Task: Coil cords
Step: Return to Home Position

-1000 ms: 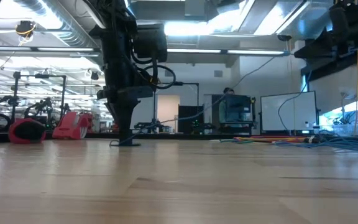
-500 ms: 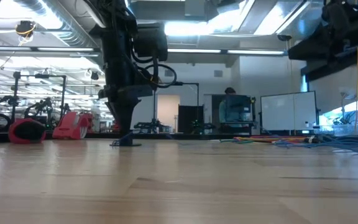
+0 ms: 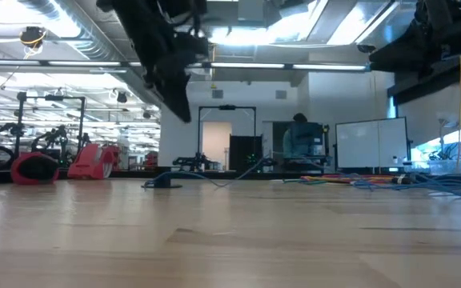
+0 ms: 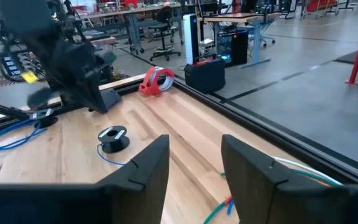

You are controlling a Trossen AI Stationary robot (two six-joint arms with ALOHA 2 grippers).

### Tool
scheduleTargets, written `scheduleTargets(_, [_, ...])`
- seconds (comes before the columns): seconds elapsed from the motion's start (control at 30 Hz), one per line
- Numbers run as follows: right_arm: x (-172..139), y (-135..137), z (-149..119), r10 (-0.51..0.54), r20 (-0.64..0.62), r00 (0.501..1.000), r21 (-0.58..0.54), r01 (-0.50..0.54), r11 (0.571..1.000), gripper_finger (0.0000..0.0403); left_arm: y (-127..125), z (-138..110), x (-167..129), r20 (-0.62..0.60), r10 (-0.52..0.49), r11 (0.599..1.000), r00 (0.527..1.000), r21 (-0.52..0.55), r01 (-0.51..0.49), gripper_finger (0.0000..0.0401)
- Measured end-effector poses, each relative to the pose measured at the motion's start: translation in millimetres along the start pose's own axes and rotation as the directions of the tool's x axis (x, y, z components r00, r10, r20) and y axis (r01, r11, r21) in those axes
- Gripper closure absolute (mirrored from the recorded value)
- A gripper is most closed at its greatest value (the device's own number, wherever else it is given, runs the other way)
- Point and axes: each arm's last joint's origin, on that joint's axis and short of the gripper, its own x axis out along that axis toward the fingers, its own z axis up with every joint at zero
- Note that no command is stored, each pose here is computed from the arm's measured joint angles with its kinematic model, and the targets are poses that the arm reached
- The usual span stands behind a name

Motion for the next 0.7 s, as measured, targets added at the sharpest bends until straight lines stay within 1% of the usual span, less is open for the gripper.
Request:
scheduleTargets(0.07, [0,0,0,0.000,0.000,1.000,-0.005,0.000,1.000,0.0251,-1,1,-9,0.035,-0.018,0.999,0.999,0.044,0.017,0.0401])
scheduleTargets(0.17, [0,0,1,0.002,0.010,1.000,-0.002,-0.002,1.000,0.0251,-4,7,-25,0.136,-0.061,0.994,0.989,0.094,0.048,0.0401])
scheduleTargets(0.3, [1,3,5,0.058,0.036,0.998,-0.002,-0.058,0.998,0.0251,-11,17,-42,0.285,-0.118,0.979,0.951,0.197,0.062,0.0401])
scheduleTargets(0.37, [2,4,5,0.079,0.036,0.996,-0.020,-0.078,0.997,0.0251,-12,21,-48,0.338,-0.137,0.972,0.931,0.228,0.060,0.0401])
scheduleTargets(0.47, [5,5,4,0.075,0.017,0.997,-0.047,-0.074,0.996,0.0251,-11,21,-51,0.340,-0.174,0.962,0.924,0.258,0.087,0.0401])
scheduleTargets(0.53, [7,6,2,0.072,-0.003,0.997,-0.061,-0.072,0.996,0.0256,-14,21,-53,0.335,-0.217,0.950,0.917,0.288,0.120,0.0401])
scheduleTargets(0.63, [10,8,5,0.070,0.018,0.997,-0.052,-0.069,0.996,0.0277,-18,20,-54,0.369,-0.294,0.927,0.882,0.334,0.169,0.0401])
scheduleTargets(0.7, [11,9,9,0.081,0.052,0.995,-0.043,-0.079,0.996,0.0299,-18,12,-54,0.379,-0.337,0.911,0.862,0.362,0.197,0.0401])
